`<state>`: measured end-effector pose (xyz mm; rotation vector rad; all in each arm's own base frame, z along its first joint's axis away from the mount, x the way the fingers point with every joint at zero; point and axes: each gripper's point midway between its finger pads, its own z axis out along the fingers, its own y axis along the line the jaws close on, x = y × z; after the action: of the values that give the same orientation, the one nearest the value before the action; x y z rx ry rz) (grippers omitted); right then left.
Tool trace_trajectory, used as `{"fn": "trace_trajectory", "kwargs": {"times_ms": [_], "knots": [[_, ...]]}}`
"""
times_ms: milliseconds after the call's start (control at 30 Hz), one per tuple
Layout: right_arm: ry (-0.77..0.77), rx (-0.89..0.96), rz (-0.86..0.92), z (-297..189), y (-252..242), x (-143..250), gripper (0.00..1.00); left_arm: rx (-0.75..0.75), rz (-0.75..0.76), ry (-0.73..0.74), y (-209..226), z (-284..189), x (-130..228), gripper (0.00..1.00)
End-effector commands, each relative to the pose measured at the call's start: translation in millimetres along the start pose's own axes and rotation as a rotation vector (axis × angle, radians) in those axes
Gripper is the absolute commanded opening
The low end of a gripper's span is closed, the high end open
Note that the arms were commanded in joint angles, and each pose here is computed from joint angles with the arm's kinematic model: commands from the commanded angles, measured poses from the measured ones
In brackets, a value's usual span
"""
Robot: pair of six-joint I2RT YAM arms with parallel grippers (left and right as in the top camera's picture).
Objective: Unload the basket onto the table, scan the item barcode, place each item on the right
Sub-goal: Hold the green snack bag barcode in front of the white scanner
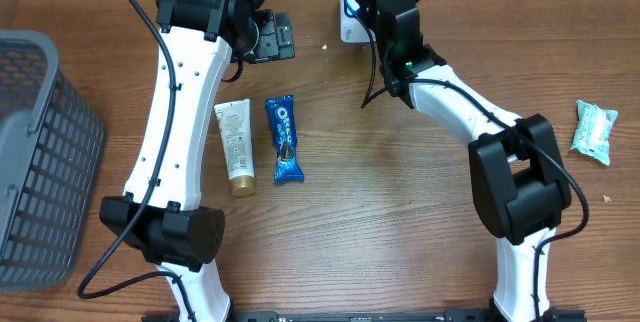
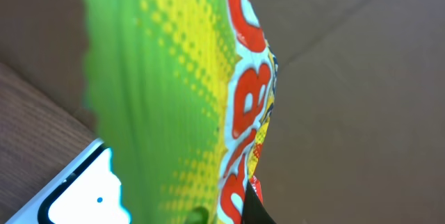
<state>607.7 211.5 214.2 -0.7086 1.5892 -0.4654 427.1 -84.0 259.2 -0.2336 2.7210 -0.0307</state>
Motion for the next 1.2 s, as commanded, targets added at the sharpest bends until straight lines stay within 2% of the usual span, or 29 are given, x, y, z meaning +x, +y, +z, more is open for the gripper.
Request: {"fn": "trace_trajectory", "kwargs": {"times_ms": [0,100,267,867,1167], "knots": [[-0.056,-0.005,-0.123,8.0,9.3,-6.6,0.04,0.001,0.021,0.002,-2.7,1.3,0.7,1.0],[-0.092,-0.007,-0.178,12.2,17.1,-6.8,0.04,0.001,0.021,0.002,-2.8,1.3,0.6,1.0],[-0.146,0.007,-0.164,13.5,17.5,-14.9,0.04,0.001,0.021,0.002,-2.7,1.3,0.7,1.0],[-0.186,0.023,-0.156,12.3,12.9,-23.4,0.04,0.001,0.021,0.002,-2.8,1.3,0.6,1.0],[-0.246,0.132,-0.113,-4.6,-25.1,-58.6,0.04,0.001,0.021,0.002,-2.8,1.3,0.6,1.0]]}}
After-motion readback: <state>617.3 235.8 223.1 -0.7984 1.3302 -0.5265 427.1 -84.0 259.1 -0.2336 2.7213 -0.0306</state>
